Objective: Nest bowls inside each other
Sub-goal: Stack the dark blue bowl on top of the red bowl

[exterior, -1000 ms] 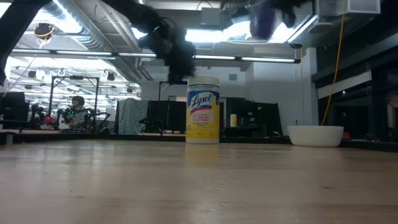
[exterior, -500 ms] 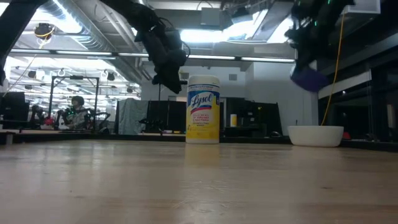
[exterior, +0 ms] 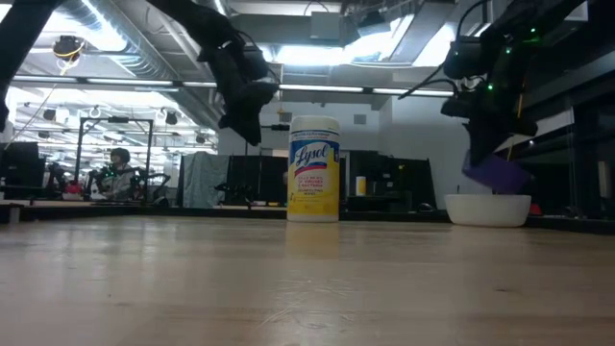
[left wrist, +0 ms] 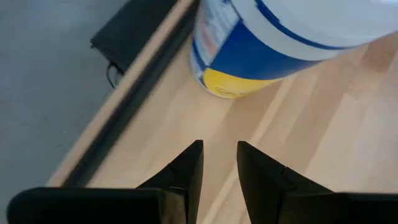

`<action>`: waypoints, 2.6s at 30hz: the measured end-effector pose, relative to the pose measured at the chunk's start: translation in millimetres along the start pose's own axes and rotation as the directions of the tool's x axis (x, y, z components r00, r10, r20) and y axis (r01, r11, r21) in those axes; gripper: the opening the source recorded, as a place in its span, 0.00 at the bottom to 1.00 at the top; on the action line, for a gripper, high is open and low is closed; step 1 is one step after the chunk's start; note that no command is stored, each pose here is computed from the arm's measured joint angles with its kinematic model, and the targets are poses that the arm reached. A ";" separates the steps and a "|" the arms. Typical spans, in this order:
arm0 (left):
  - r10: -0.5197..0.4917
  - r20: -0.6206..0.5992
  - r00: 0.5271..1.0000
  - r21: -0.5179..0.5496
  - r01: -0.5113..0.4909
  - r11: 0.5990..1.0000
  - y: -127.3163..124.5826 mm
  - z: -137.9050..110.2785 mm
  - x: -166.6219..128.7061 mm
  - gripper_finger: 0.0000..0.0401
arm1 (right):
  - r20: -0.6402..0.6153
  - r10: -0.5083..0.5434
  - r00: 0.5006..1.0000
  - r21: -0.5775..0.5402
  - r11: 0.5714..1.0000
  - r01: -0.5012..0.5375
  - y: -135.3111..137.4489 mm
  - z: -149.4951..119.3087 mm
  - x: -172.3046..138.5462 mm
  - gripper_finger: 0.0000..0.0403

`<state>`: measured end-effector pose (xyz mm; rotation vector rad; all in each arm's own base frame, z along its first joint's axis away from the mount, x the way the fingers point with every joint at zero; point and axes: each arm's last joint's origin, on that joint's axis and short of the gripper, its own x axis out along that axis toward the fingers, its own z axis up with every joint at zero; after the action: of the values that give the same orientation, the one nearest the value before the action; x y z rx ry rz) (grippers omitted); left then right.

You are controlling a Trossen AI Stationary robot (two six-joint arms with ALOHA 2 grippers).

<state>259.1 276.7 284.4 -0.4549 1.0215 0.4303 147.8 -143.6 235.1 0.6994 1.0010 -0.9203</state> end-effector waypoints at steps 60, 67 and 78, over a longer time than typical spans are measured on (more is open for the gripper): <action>-0.043 0.120 0.992 0.016 0.041 0.999 -18.0 -10.4 -64.6 0.23 | -0.003 -0.284 0.959 0.044 0.958 0.284 -14.6 25.6 57.1 0.00; -0.043 0.121 0.992 0.016 0.041 0.999 -18.0 -10.4 -64.6 0.23 | -0.008 -0.293 0.956 0.044 0.955 0.293 -20.9 27.1 57.1 0.00; -0.062 0.123 0.990 0.019 0.060 0.998 -18.5 -10.3 -64.5 0.23 | -0.018 -0.264 0.964 0.047 0.963 0.264 -21.5 27.1 57.4 0.17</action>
<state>232.4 247.5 339.6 -0.4398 0.8884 0.3911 153.2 -194.0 191.2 0.6208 1.1023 -1.1772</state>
